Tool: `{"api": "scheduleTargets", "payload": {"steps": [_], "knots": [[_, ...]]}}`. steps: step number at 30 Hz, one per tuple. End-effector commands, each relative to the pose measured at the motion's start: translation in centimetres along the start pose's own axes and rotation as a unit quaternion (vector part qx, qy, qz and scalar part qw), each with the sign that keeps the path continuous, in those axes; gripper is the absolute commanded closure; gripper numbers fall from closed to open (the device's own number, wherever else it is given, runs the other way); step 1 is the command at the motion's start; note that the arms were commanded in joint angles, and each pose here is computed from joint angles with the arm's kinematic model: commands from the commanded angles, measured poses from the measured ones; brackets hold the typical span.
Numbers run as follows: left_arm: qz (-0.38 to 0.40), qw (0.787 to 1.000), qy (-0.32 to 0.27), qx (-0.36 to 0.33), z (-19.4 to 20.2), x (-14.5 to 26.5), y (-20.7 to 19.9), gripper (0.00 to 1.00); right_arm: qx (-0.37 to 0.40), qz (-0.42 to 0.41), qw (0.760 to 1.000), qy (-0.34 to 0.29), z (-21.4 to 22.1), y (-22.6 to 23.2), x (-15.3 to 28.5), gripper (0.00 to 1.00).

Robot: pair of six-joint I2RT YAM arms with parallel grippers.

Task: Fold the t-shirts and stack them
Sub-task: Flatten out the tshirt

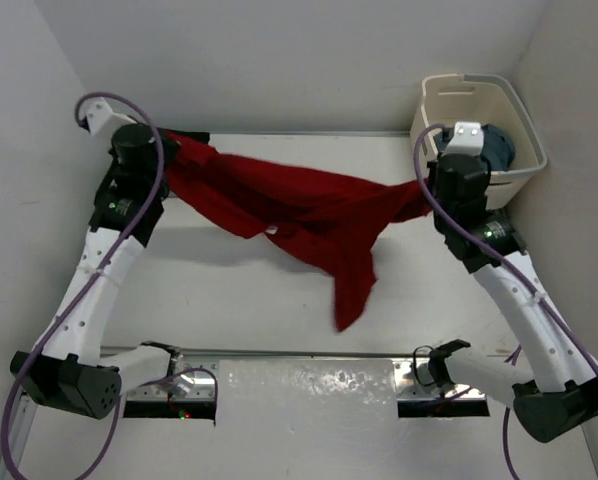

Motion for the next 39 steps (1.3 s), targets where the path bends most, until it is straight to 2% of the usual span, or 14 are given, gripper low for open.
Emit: {"api": "scheduleTargets", "payload": {"steps": [1,2,7,9,15,19,24,28,31,32,34,36,37,39], "knots": [[-0.01,0.995,-0.099,0.021,-8.2,2.2,0.1,1.0,0.035,-0.003,0.995,-0.089,-7.4,-0.7,1.8,1.0],[-0.012,0.992,-0.124,0.028,-10.6,3.6,0.2,1.0,0.026,-0.015,0.993,-0.115,-9.4,-0.7,3.1,1.0],[0.007,0.979,-0.199,0.041,-16.8,9.2,1.1,1.0,0.049,-0.079,0.982,-0.163,-12.9,-1.1,7.3,1.0],[-0.007,0.971,-0.232,0.052,-18.7,12.0,2.6,1.0,0.047,-0.074,0.98,-0.177,-13.6,-1.9,8.5,1.0],[-0.003,0.96,-0.268,0.074,-20.6,17.7,5.5,1.0,0.03,-0.078,0.975,-0.208,-15.1,-3.9,12.2,1.0],[-0.007,0.959,-0.274,0.074,-20.6,18.0,5.8,1.0,0.035,-0.107,0.973,-0.202,-14.9,-3.2,12.3,1.0],[-0.058,0.974,-0.219,0.025,-17.5,11.9,4.4,1.0,0.045,-0.062,0.985,-0.154,-11.8,-2.5,8.2,0.99],[-0.116,0.983,-0.142,-0.031,-11.4,3.2,2.9,1.0,0.042,-0.024,0.995,-0.092,-5.4,-1.9,3.0,0.95],[-0.111,0.988,-0.09,-0.066,-6.2,-1.9,2.4,1.0,0.045,-0.018,0.998,-0.029,-0.4,-1.1,-0.1,0.86],[-0.096,0.99,-0.046,-0.088,-2.9,-4.6,2.0,1.0,0.057,-0.013,0.998,0.009,3.0,-1.4,-1.4,0.8],[-0.091,0.99,-0.008,-0.104,1.0,-8.7,2.2,1.0,0.058,-0.006,0.996,0.068,8.1,-1.8,-3.4,0.37],[-0.046,0.991,0.045,-0.121,3.6,-11.0,1.5,0.63,0.039,-0.001,0.993,0.109,10.3,-2.2,-4.2,0.19],[-0.042,0.986,0.086,-0.134,6.1,-12.6,1.4,0.46,0.037,0.022,0.989,0.139,11.2,-3.2,-4.7,0.14],[-0.006,0.985,0.104,-0.135,6.1,-13.4,-0.4,0.17,0.032,0.041,0.987,0.149,11.4,-3.9,-4.8,0.01]]}}
Point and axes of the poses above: each gripper's point midway between its finger pads, its own x axis back along the fingers, its own y axis along the line the jaws close on, z = x × y, the point moved 5 cm from there along x, back along the fingers, and after that the axes turned 14 degrees about -x, right-handed, at the moved point
